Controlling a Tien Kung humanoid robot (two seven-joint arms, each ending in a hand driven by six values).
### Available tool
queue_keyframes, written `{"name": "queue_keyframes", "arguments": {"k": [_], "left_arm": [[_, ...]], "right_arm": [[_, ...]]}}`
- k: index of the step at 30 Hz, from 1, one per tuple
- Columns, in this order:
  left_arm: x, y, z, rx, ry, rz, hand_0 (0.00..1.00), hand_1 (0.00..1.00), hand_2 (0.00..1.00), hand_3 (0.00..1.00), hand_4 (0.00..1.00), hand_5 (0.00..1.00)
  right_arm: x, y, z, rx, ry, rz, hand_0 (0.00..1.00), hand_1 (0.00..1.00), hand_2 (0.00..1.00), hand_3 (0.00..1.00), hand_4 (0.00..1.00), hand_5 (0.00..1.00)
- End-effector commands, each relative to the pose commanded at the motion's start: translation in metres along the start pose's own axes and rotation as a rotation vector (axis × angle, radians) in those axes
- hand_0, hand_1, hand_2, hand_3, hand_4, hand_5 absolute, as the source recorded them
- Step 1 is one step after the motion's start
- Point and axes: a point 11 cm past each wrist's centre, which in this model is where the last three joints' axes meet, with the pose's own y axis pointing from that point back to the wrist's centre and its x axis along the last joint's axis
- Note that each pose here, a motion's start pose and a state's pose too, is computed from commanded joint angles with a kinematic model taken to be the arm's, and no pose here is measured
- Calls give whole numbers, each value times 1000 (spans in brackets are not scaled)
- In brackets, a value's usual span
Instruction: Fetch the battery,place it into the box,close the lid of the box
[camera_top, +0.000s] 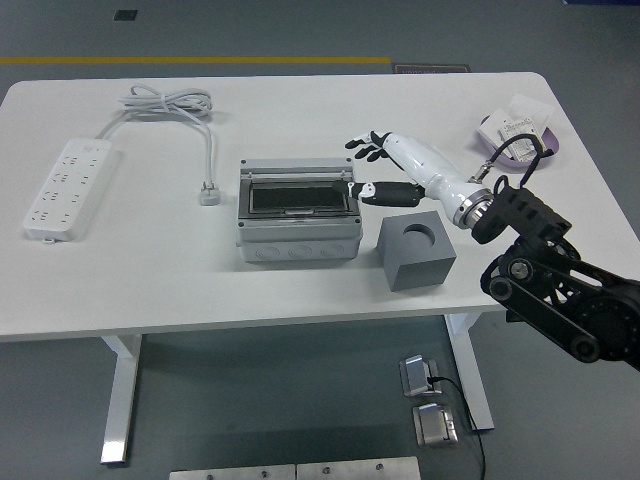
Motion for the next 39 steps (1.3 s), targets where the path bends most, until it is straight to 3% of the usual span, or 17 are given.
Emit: {"name": "queue_keyframes", "arguments": {"k": [4,8,15,20,25,32,39], "left_arm": [[-2,0,-1,2,1,-3,629,685,592,584,575,2],[-2,0,-1,0,2,-3,629,686,593,585,575,2],[-1,0,-2,1,1,-1,629,685,593,585,574,2],[0,0,-3,4,3,0,629,684,593,586,574,2],[-1,0,-2,2,6,-1,628,683,593,588,574,2],[-2,0,-1,-1,9,-3,628,684,591,585,571,2],[-1,0,-1,-3,10,-2,628,684,591,585,572,2]], "right_arm": [[18,14,8,19,-97,151,689,666,693,766,892,776],[32,33,36,-14,-233,314,679,660,681,738,887,769],[28,77,85,-93,-432,488,677,643,664,734,890,773],[-6,101,104,-122,-606,495,653,637,657,720,893,751],[-31,107,103,-74,-811,498,658,637,660,709,898,744],[-31,110,109,-87,-1009,588,664,650,671,710,904,748],[-33,114,119,-139,-1074,609,673,656,687,724,906,742]]}}
